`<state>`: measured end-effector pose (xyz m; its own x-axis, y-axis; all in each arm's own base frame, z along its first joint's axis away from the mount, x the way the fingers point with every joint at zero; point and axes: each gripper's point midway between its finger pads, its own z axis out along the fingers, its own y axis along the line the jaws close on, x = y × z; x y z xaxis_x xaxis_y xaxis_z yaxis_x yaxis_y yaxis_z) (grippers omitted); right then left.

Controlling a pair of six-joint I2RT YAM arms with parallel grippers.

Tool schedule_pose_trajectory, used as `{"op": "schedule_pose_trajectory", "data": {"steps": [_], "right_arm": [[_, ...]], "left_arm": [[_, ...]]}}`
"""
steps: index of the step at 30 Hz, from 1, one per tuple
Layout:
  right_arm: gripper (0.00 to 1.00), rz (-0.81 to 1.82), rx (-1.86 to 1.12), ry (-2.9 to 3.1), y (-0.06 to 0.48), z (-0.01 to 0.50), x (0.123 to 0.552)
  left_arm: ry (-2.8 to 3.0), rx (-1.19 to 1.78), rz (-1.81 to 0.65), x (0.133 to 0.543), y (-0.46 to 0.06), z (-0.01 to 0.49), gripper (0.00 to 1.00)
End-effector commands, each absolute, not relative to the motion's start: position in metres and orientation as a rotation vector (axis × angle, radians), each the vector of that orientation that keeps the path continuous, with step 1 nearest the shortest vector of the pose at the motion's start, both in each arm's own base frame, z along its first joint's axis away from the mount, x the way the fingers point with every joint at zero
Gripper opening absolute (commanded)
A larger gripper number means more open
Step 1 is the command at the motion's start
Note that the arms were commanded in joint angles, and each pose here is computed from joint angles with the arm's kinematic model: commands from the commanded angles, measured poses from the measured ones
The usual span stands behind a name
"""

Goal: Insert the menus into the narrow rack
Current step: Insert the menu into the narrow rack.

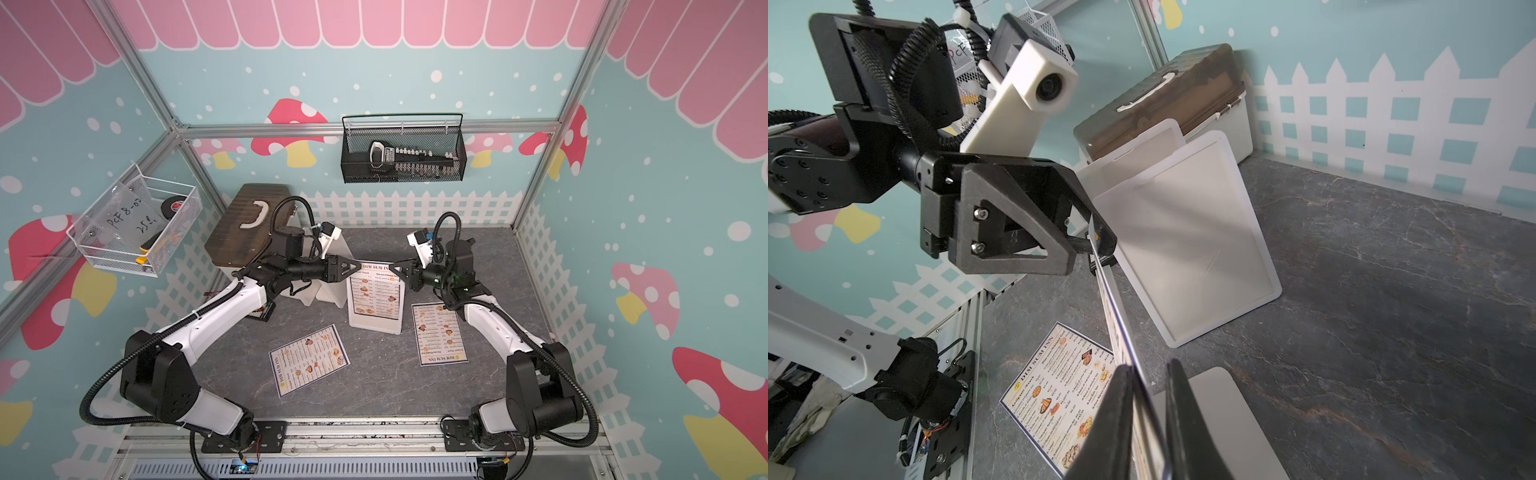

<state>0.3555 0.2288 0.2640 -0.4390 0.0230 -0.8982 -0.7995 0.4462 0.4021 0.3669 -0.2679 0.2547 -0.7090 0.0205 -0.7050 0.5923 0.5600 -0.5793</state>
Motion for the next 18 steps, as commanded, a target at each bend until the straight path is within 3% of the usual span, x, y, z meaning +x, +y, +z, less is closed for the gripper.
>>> {"op": "schedule_pose_trajectory", "data": {"steps": [1, 6, 11, 18], "right_arm": [[0.2, 1.076, -0.679, 1.736, 0.227, 0.277, 0.35], [0.3, 0.999, -0.63, 1.742, 0.219, 0.287, 0.356], [0.47, 0.885, -0.555, 1.808, 0.21, 0.291, 0.371], [0.49, 0.602, -0.534, 1.964, 0.211, 0.29, 0.384]], "left_arm": [[2.147, 0.51, -1.098, 0.369, -0.269, 0.248, 0.46], [2.147, 0.512, -1.097, 0.369, -0.269, 0.248, 0.46], [2.146, 0.514, -1.094, 0.368, -0.269, 0.247, 0.46], [2.152, 0.51, -1.09, 0.369, -0.27, 0.246, 0.46]]}}
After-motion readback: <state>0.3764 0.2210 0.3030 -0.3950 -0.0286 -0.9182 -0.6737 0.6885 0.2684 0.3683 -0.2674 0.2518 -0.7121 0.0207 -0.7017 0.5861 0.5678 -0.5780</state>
